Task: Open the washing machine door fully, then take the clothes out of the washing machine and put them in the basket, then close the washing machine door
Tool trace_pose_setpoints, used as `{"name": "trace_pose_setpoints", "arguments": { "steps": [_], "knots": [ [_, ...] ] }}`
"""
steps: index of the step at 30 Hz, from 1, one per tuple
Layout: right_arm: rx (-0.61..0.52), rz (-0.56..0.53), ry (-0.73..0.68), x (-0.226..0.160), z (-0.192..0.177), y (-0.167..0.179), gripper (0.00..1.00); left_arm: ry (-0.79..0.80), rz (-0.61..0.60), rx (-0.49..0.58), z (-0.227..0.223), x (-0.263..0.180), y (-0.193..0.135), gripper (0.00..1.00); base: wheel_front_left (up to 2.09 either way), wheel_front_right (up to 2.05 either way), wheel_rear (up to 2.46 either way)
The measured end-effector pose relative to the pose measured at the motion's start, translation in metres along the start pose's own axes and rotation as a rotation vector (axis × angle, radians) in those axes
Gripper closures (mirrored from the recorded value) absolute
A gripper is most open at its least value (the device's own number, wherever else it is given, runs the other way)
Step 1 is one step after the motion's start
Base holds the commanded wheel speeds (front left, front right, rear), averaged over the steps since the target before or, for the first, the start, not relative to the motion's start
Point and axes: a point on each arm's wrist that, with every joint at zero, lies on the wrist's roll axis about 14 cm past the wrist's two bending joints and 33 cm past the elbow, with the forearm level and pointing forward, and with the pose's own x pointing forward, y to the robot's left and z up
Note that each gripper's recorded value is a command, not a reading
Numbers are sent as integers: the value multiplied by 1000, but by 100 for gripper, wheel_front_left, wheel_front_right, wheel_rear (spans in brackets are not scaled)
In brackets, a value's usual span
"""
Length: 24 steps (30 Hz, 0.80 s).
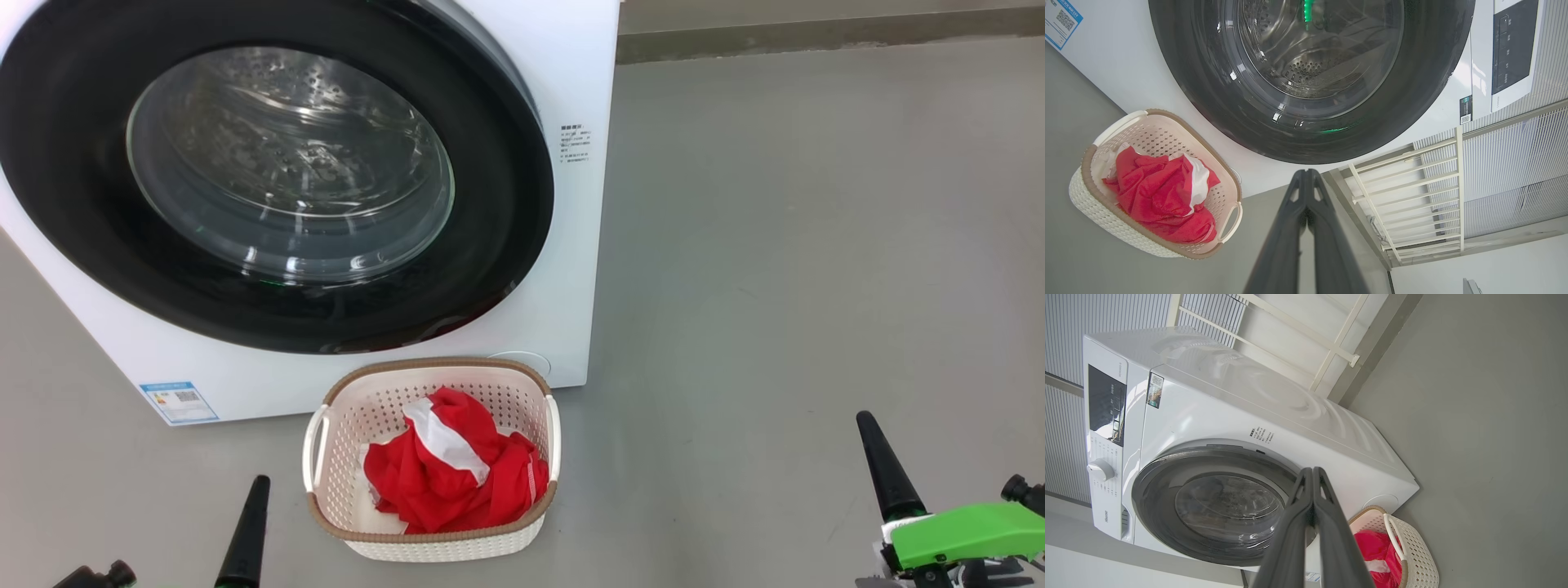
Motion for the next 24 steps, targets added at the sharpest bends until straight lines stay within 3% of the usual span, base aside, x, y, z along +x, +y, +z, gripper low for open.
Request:
{"name": "trace_pose_setpoints", "arguments": {
  "steps": [24],
  "knots": [
    [242,18,9,9,5,6,100,17,-18,-259,-1,10,-6,100,0,0,0]
  ]
}}
